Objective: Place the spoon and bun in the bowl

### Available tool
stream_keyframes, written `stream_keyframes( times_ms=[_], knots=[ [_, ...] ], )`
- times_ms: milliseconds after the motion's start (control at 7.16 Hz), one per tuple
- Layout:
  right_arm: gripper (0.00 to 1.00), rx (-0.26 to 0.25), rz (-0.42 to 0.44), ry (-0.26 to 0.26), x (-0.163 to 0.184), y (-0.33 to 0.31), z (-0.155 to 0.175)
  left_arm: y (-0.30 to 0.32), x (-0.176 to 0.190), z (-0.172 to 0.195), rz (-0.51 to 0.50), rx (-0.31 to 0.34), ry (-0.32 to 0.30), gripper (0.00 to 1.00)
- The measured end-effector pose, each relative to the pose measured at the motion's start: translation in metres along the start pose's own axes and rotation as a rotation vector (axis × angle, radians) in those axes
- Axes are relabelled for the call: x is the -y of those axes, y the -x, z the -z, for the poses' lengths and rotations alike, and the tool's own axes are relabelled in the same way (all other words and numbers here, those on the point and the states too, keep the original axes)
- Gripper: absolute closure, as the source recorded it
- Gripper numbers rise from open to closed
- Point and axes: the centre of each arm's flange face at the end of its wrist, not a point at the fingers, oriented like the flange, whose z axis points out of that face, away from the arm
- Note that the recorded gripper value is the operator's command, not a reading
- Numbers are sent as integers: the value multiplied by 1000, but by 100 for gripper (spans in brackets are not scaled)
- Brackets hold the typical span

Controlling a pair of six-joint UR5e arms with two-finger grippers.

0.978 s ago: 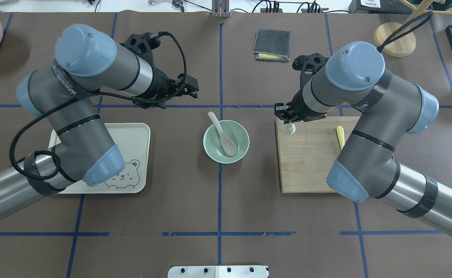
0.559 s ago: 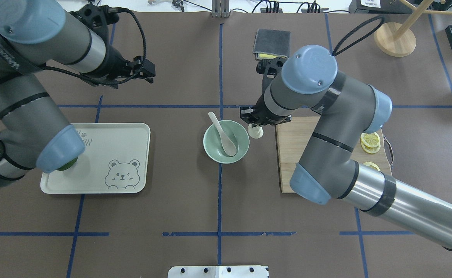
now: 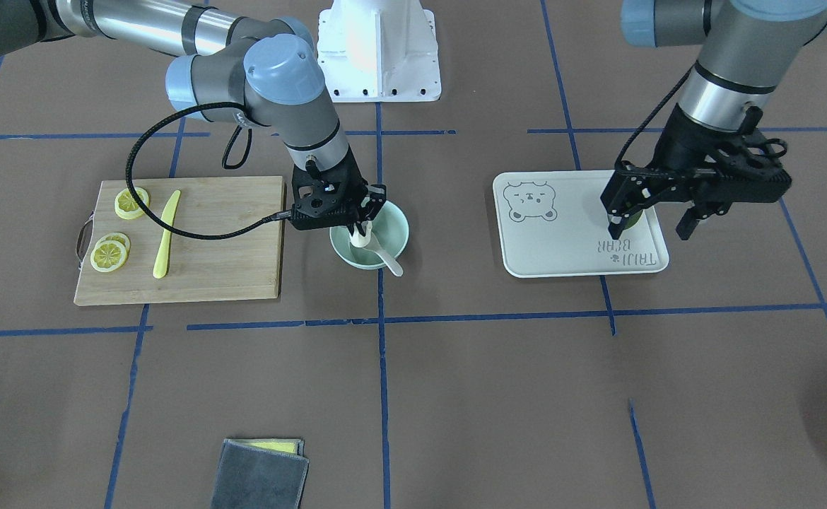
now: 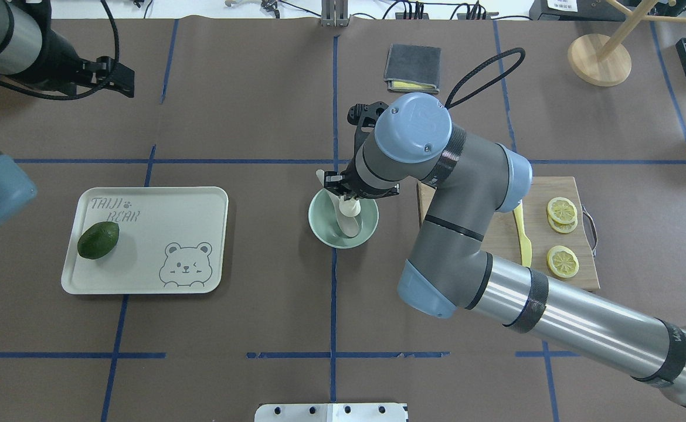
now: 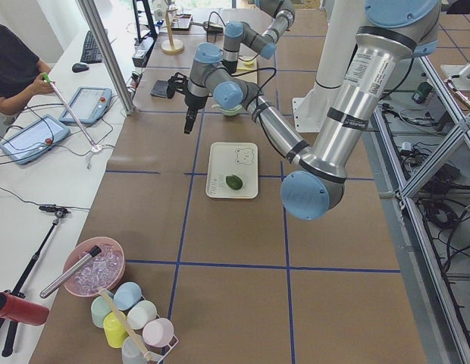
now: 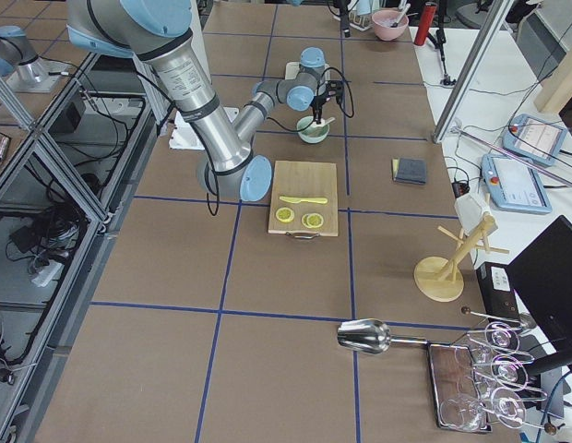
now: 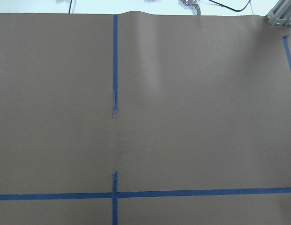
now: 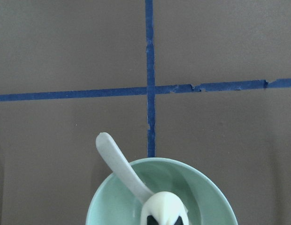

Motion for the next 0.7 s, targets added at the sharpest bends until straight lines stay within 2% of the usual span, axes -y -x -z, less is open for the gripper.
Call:
stream_keyframes(
  times_ms=[699],
  knots=[
    [0, 20, -12, -5, 0, 14, 7, 134, 13, 16, -198, 120, 9, 0]
  ],
)
